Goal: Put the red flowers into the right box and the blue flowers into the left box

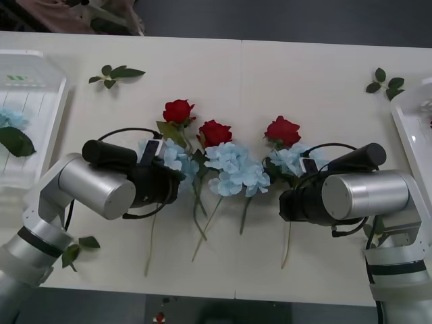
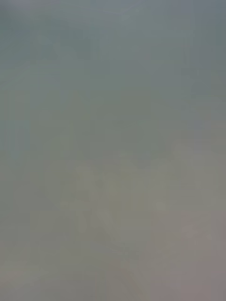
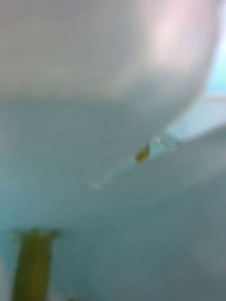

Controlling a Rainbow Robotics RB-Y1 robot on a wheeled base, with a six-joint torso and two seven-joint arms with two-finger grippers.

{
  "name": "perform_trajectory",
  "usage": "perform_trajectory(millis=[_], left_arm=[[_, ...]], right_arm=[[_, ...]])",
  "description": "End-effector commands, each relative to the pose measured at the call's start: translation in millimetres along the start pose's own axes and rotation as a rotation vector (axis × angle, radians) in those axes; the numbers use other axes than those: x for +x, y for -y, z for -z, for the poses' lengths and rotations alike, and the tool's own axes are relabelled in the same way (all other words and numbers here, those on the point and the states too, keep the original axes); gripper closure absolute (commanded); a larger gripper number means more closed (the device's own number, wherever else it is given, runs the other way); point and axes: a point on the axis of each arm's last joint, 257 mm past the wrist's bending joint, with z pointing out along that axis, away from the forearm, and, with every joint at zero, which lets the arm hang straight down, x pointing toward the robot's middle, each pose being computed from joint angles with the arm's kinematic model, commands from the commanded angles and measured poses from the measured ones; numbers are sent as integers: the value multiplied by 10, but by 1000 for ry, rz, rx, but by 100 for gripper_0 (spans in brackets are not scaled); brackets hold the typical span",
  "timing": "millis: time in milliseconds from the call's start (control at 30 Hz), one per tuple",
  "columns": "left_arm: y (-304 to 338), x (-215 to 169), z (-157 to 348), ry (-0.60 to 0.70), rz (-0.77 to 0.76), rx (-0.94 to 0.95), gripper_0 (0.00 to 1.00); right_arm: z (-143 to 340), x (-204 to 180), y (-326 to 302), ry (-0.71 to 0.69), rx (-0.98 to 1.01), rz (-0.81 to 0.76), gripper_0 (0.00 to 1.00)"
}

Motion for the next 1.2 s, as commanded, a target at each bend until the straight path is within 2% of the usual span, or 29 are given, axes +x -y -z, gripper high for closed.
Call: perform_trajectory(millis=[33,167,433,533,733,900,1200], left_arm=[[-119,-102,84,25,-28,-31,100],[-244,-291,339,68,-61,-52,100],[-675,-677,1578,79,-134,-161,100],[-1085,-787,2229,64,-135,-273,100],[-1869,-887,2912,28,-69,-446,100],[-2584,-952,3110,31,1,-564,100],[-3532,-587,3069,-40,164,-562,100]], right_arm=[[80,-73,121,25,25,-20,100],[284,-225,92,74,19,2,100],[989,-529,-81,184,-106,40,100],[1347,-614,-203,225,-223,34,100],[1924,-761,-623,293,-508,73,100],[2300,-856,-865,334,-633,212,100],[2790,-1154,-1184,397,-858,389,100]])
